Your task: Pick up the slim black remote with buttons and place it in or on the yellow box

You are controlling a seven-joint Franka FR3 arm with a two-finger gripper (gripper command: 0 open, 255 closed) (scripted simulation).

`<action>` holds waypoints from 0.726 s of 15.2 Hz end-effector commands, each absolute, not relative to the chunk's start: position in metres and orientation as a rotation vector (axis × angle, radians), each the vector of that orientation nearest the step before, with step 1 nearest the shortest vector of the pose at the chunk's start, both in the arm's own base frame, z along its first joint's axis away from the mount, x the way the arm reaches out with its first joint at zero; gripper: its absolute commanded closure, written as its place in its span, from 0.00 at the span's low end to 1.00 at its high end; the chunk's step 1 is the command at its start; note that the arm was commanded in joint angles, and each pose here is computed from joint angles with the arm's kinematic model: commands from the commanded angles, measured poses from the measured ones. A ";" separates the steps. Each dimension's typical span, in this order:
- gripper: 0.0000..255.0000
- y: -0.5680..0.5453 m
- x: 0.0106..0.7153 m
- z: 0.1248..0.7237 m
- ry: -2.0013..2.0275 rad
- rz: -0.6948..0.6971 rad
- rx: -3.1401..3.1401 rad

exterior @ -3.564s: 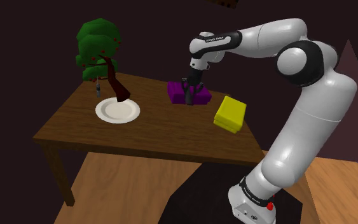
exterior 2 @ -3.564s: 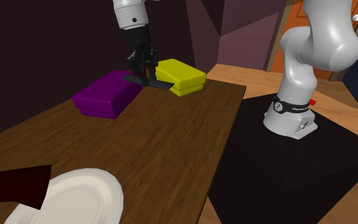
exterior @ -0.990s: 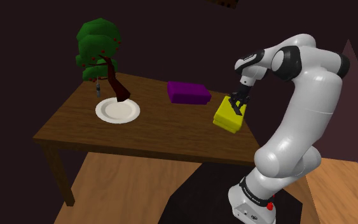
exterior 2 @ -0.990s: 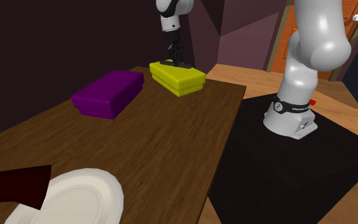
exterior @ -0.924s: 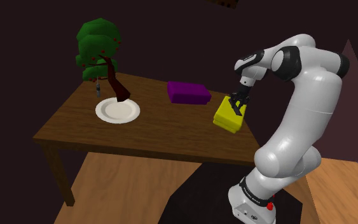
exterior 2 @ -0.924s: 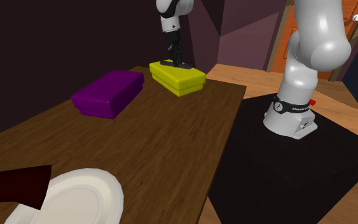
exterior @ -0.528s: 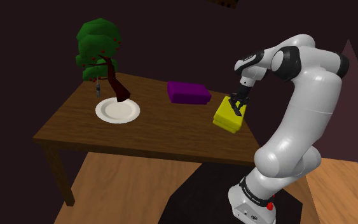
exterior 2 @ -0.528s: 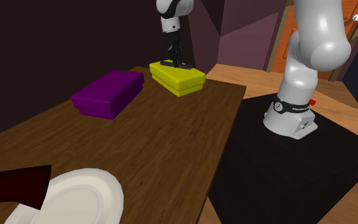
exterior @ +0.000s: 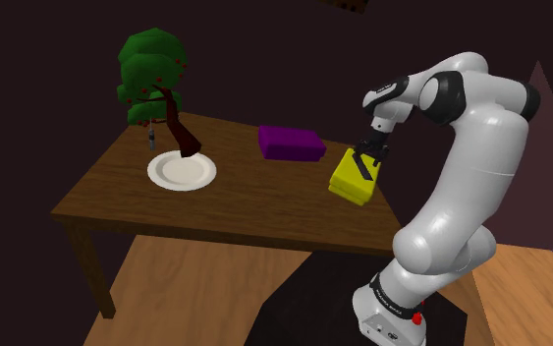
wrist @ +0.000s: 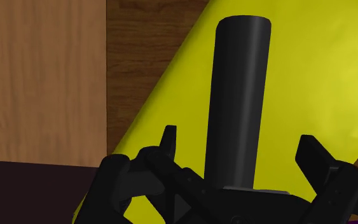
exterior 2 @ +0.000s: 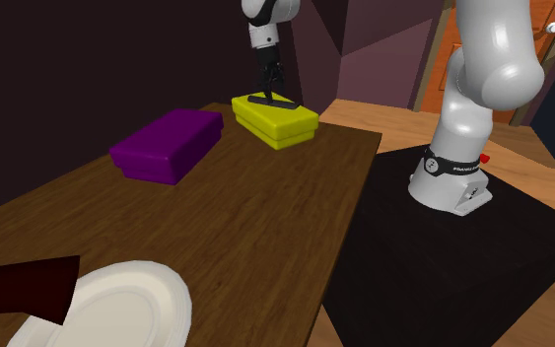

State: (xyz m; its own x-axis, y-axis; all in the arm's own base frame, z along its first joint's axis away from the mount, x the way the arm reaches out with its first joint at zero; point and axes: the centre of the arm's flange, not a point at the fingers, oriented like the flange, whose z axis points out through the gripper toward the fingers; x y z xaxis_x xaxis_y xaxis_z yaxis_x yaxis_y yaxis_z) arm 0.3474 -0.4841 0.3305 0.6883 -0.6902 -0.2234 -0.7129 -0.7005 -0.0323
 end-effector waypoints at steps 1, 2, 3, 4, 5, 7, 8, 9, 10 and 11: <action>0.00 -0.487 0.350 0.350 1.159 0.296 -2.778; 0.00 -0.490 0.352 0.363 1.159 0.296 -2.778; 0.00 -0.492 0.353 0.373 1.159 0.296 -2.778; 0.00 -0.492 0.353 0.373 1.159 0.296 -2.778; 0.00 -0.492 0.353 0.373 1.159 0.296 -2.778; 0.00 -0.492 0.353 0.373 1.159 0.296 -2.778; 0.00 -0.492 0.353 0.373 1.159 0.296 -2.778; 0.00 -0.492 0.353 0.373 1.159 0.296 -2.778; 0.00 -0.492 0.353 0.373 1.159 0.296 -2.778; 0.00 -0.492 0.353 0.373 1.159 0.296 -2.778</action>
State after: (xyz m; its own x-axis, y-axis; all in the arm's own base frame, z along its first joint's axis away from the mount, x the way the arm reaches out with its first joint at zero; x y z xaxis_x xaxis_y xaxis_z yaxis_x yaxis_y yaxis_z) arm 0.3532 -0.4915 0.3729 0.6882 -0.6902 -0.2236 -0.7130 -0.7004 -0.0325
